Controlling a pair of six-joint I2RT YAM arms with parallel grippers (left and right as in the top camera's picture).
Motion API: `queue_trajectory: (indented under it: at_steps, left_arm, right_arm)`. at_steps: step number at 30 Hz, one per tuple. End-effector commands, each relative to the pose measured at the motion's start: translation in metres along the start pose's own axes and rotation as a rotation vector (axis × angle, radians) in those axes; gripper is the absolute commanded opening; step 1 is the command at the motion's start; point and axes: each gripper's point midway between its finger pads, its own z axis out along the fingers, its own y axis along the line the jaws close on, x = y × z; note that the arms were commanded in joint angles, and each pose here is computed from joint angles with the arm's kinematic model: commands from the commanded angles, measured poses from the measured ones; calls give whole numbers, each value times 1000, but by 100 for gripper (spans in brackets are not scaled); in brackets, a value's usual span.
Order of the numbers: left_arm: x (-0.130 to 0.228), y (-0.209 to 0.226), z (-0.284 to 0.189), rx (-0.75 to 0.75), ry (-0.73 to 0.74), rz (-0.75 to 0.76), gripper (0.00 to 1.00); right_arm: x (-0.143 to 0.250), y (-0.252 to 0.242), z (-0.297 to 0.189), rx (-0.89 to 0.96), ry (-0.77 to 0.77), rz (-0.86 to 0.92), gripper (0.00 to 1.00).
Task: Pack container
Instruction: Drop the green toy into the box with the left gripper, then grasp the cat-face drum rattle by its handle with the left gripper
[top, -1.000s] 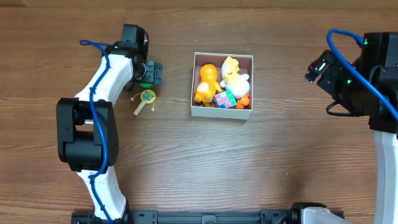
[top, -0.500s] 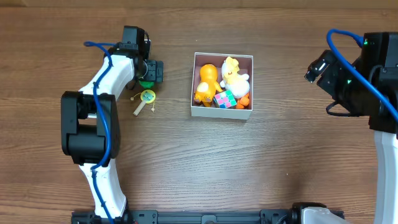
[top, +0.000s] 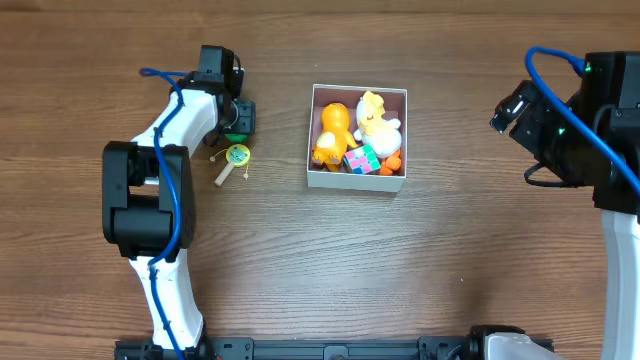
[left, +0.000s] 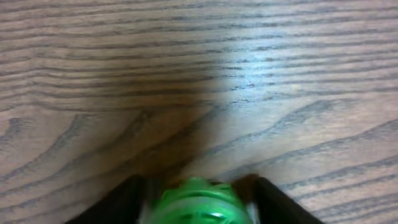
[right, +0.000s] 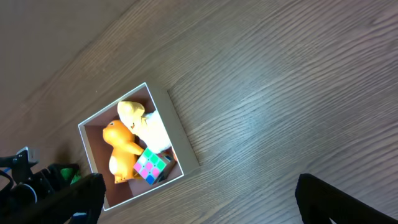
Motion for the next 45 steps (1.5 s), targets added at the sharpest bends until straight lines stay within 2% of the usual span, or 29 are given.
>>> queue_trajectory:
  at_steps: [1, 3, 9, 13, 16, 18, 22, 26, 27, 28, 30, 33, 34, 35, 36, 37, 40, 42, 44, 45]
  left_arm:
    - [12, -3, 15, 19, 50, 6, 46]
    - [9, -10, 8, 57, 62, 4, 39]
    - [-16, -23, -46, 73, 117, 22, 34]
    - [-46, -65, -111, 101, 77, 101, 35]
    - [-51, -133, -170, 153, 25, 233, 36]
    - [-41, -175, -177, 177, 13, 300, 40]
    - [-9, -226, -146, 203, 55, 304, 45]
    - [23, -257, -117, 226, 93, 336, 62]
    - [27, -260, -115, 235, 101, 339, 74]
    - [27, -261, -116, 242, 102, 339, 79]
    - [23, -259, -129, 244, 99, 336, 82]
    - [-1, -233, -177, 229, 82, 286, 73]
    - [-7, -222, -195, 234, 79, 263, 64]
    - [-10, -218, -202, 237, 78, 254, 52]
    - [-9, -211, -205, 221, 86, 249, 29]
    - [-4, -195, -203, 161, 113, 247, 17]
    - [17, -132, -205, -60, 240, 228, 4]
    - [18, -114, -206, -7, 275, 186, 5]
    - [23, -101, -216, 69, 291, 148, 9]
    - [31, -84, -225, 59, 301, 127, 13]
  right_arm:
    - [-2, 0, -1, -2, -9, 7, 100]
    - [-2, 0, -1, -2, -9, 7, 100]
    - [-2, 0, -1, -2, -9, 7, 100]
    - [-2, 0, -1, -2, -9, 7, 100]
    - [-2, 0, -1, -2, -9, 7, 100]
    - [-2, 0, -1, -2, -9, 7, 100]
    - [-2, 0, -1, -2, -9, 7, 100]
    - [-2, 0, -1, -2, -9, 7, 100]
    - [-2, 0, -1, -2, -10, 7, 100]
    - [-2, 0, -1, -2, -9, 7, 100]
    - [-2, 0, -1, -2, -9, 7, 100]
    - [-2, 0, -1, -2, -9, 7, 100]
    - [-2, 0, -1, -2, -9, 7, 100]
    - [-2, 0, -1, -2, -9, 7, 100]
    - [-2, 0, -1, -2, -9, 7, 100]
    - [-2, 0, -1, -2, -9, 7, 100]
    - [-2, 0, -1, -2, -9, 7, 100]
    - [-2, 0, -1, -2, -9, 7, 100]
    - [-2, 0, -1, -2, -9, 7, 100]
    - [-2, 0, -1, -2, -9, 7, 100]
